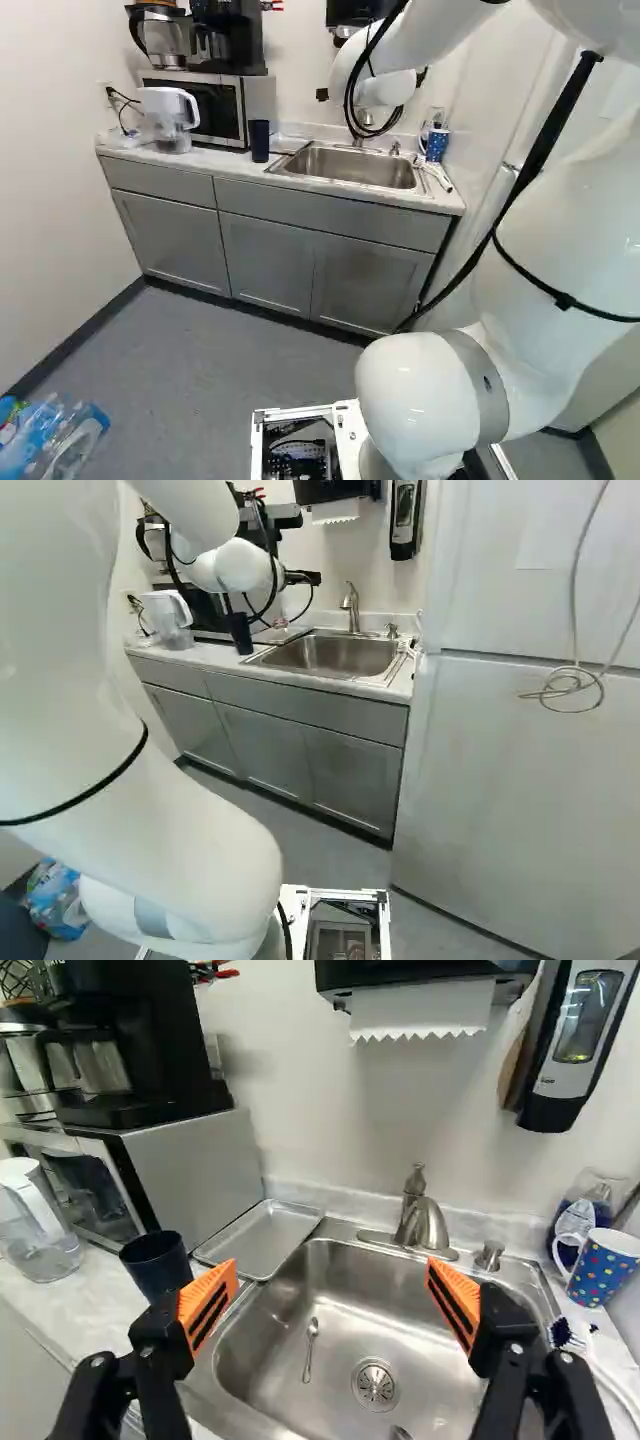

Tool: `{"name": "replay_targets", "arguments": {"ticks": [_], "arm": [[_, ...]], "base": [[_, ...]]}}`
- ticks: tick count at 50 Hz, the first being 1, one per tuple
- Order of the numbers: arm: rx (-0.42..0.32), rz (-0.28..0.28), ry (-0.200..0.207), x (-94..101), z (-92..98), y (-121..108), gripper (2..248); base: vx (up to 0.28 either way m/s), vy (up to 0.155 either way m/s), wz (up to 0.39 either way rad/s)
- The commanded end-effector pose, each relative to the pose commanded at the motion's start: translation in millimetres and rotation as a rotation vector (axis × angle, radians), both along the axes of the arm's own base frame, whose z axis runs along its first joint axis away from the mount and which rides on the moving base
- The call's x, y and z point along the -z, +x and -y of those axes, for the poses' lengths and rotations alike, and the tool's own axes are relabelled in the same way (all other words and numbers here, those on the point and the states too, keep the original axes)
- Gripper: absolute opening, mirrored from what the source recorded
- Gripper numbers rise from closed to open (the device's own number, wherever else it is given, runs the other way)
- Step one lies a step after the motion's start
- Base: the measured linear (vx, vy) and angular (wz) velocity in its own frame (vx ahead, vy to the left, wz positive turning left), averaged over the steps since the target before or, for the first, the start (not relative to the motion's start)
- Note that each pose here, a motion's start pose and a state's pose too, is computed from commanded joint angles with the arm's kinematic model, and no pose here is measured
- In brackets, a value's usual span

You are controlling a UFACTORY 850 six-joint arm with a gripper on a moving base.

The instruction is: Rinse the cup and place it in the tray

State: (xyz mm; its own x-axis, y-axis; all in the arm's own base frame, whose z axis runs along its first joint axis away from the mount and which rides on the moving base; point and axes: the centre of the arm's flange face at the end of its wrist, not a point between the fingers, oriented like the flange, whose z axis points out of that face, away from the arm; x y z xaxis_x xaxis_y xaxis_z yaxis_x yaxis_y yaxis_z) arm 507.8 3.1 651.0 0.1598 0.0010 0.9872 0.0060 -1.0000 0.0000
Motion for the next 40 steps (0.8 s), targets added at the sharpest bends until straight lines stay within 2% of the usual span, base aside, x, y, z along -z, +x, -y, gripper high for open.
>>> {"name": "replay_targets", "arguments": {"ticks": [23, 40], "arm": [[0.000, 0.000, 0.000, 0.0, 0.0, 0.0, 247], [0.000, 0.000, 0.000, 0.0, 0.0, 0.0, 247]], "base": [[0.122, 0.044, -0.013], [0.069, 0.005, 0.000]]}}
